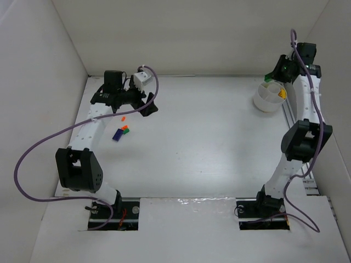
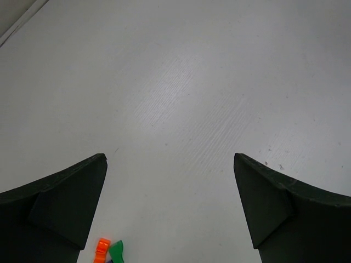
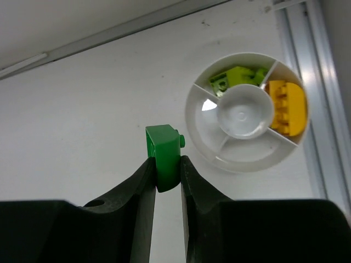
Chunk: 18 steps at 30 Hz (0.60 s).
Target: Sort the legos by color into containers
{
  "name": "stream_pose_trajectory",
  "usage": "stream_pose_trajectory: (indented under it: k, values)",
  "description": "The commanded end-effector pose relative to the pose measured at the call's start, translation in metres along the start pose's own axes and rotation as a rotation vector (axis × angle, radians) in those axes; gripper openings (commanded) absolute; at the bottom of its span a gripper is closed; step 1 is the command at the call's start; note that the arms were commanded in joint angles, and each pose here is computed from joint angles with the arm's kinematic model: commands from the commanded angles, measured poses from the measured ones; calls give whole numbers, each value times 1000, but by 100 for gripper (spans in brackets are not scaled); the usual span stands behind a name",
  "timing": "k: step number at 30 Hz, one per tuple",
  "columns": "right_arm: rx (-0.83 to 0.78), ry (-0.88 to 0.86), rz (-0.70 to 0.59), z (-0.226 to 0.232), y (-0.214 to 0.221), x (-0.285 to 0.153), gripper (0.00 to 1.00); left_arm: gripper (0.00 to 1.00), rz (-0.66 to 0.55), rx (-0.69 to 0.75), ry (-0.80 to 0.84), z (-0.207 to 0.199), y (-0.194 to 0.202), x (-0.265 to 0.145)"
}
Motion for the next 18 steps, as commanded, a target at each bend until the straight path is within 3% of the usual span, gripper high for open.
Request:
stream_pose_trajectory:
  k: [1, 18]
  values:
    - [-78, 39, -70, -6, -9, -36, 0, 100, -41, 10, -21, 7, -17, -1]
    - [-206, 334, -161, 29, -7, 7, 0, 100, -43, -18, -30, 15, -19, 7]
Point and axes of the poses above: each gripper's point midway between its finger pads, its own x axis out along the fingers, its own z axis along the line the jaws close on, y = z × x, the point moved 7 cm from there along -x, back along the fingers, and after that the axes turned 5 degrees about x, right-handed, at the moved point
